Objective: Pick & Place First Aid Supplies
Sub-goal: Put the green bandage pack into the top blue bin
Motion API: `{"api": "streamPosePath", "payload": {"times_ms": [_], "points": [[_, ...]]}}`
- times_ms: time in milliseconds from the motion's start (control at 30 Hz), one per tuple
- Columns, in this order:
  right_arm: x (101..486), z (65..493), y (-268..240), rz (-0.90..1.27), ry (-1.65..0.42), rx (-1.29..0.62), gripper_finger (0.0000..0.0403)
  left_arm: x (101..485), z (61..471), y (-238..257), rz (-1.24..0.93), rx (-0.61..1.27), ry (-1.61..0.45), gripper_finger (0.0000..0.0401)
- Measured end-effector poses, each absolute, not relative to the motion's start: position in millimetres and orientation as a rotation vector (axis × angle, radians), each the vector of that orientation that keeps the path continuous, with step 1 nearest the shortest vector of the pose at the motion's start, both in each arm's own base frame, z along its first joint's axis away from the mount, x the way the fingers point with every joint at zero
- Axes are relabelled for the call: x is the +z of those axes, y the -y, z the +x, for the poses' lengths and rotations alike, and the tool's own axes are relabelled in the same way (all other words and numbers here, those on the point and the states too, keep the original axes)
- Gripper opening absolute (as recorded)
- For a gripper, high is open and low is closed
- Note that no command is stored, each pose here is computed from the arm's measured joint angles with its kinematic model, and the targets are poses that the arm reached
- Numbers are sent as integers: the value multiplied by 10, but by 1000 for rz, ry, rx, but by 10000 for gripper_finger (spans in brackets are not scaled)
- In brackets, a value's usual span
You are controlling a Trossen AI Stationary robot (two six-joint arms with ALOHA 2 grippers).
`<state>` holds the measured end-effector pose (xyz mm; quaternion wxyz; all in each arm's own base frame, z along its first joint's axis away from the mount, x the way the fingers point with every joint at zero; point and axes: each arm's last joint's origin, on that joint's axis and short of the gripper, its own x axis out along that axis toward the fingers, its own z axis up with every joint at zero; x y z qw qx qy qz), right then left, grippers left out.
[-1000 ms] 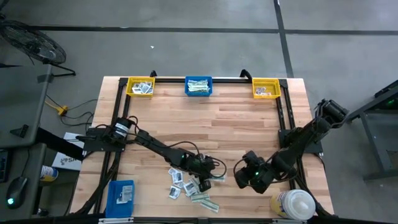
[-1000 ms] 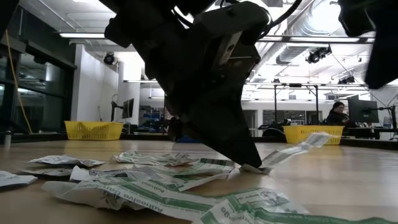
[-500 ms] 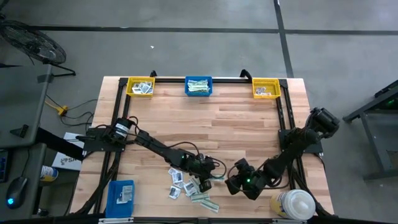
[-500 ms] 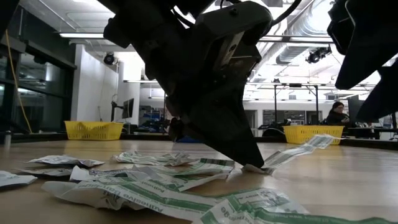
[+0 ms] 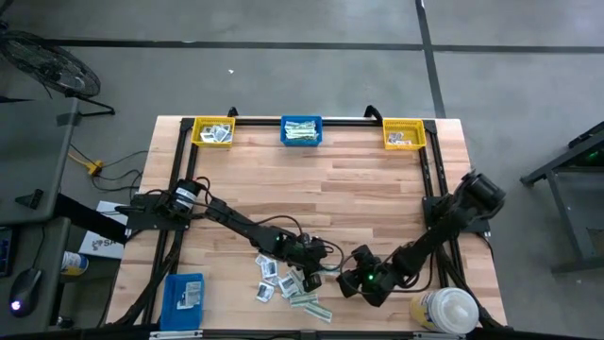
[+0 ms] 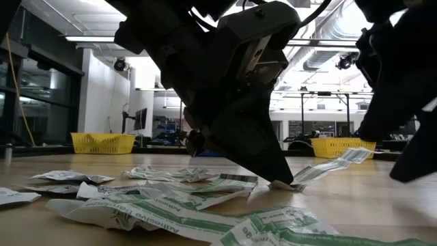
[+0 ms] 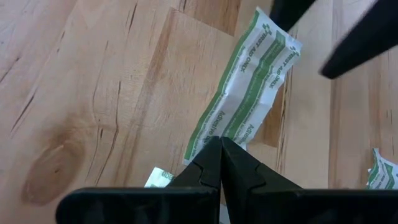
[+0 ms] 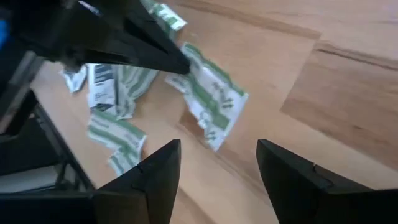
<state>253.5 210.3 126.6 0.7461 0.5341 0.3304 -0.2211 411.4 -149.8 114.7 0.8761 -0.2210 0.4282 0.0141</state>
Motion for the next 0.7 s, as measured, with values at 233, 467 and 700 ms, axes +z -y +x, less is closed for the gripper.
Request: {"api": "streamPosePath", "payload": {"times_ms": [233,467,700], "points": [[1231,2581,-2042,1165,-718,-514,204,1145,4113,1496,-462,28,-894,0],[1231,2638,-1972,1171,-712,-529,204,1145,4113,1496,-463,28,-895,0],[1237,2657,-1962,1166,-714,-516,204,1144,4113,1496,-463,27,-895,0]]}}
